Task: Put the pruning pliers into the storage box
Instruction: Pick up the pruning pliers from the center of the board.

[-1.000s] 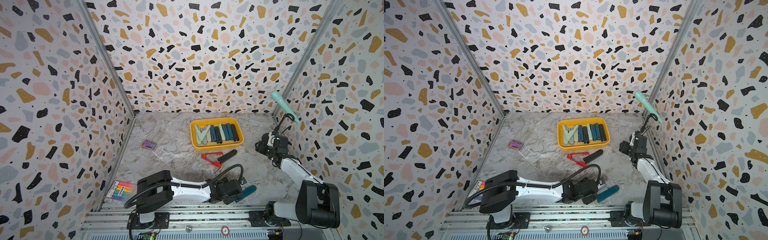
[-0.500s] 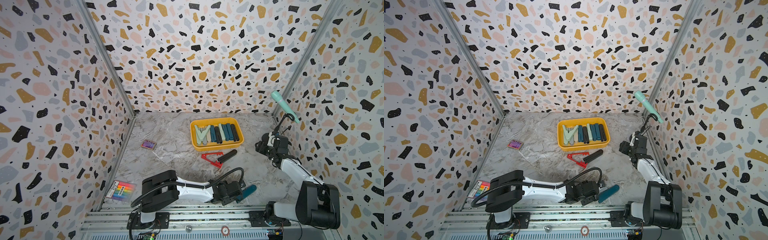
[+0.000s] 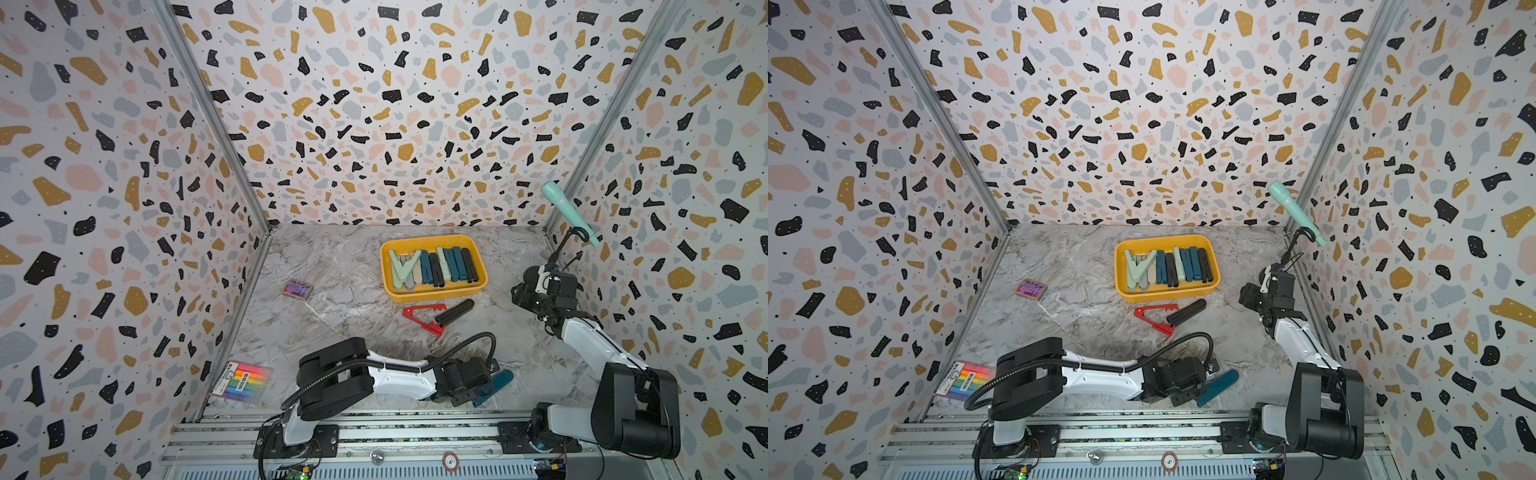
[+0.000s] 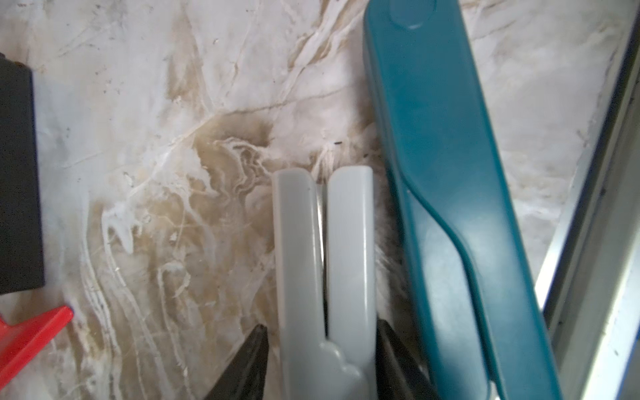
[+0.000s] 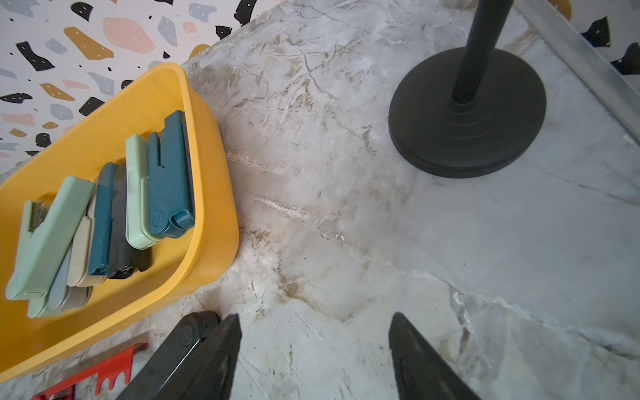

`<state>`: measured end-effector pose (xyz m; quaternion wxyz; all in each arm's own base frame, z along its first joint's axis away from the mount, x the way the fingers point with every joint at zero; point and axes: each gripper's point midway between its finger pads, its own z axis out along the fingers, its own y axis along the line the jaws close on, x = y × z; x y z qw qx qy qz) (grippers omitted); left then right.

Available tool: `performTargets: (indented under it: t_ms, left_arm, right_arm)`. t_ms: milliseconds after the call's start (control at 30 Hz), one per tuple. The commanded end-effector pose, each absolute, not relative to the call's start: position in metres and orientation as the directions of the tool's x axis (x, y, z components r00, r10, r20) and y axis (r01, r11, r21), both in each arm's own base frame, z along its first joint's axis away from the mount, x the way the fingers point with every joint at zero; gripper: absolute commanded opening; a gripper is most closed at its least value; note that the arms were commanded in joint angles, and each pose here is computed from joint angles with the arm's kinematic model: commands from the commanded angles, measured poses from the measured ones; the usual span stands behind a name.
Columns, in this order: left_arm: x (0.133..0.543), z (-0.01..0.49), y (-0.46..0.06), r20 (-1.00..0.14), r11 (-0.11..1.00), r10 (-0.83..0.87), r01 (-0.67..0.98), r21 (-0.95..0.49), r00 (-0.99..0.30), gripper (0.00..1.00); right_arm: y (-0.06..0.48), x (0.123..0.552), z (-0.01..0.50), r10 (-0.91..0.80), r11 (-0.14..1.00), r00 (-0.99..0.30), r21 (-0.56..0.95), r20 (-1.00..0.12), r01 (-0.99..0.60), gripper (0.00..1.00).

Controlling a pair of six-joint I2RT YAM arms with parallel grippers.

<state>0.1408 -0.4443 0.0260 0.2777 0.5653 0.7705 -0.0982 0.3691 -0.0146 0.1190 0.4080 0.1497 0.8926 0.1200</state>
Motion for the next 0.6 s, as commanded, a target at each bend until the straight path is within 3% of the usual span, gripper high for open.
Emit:
performTargets:
  t_ms: [0, 100, 300, 433, 567]
  left_arm:
    - [0.148, 0.01, -0.426, -0.49, 0.353, 0.837, 0.924, 0.145, -0.243, 0.39]
    - [0.158, 0.018, -0.419, -0.515, 0.4, 0.809, 0.908, 0.127, -0.284, 0.29]
    - [0.181, 0.049, -0.412, -0.589, 0.495, 0.731, 0.862, 0.11, -0.344, 0.22]
    - [0.209, 0.088, -0.403, -0.651, 0.584, 0.669, 0.795, 0.162, -0.358, 0.14]
    - [0.256, 0.144, -0.383, -0.741, 0.71, 0.56, 0.676, 0.199, -0.37, 0.13]
  right_arm:
    - [-0.02, 0.365, 0.127, 0.368, 0.927, -0.605, 0.329, -0.706, 0.179, 0.7]
    - [-0.021, 0.365, 0.127, 0.369, 0.926, -0.602, 0.331, -0.708, 0.18, 0.7]
    - [-0.02, 0.364, 0.123, 0.372, 0.925, -0.608, 0.334, -0.701, 0.181, 0.7]
    - [-0.02, 0.364, 0.123, 0.37, 0.926, -0.608, 0.332, -0.703, 0.18, 0.7]
    - [-0.019, 0.364, 0.122, 0.373, 0.924, -0.607, 0.337, -0.702, 0.179, 0.7]
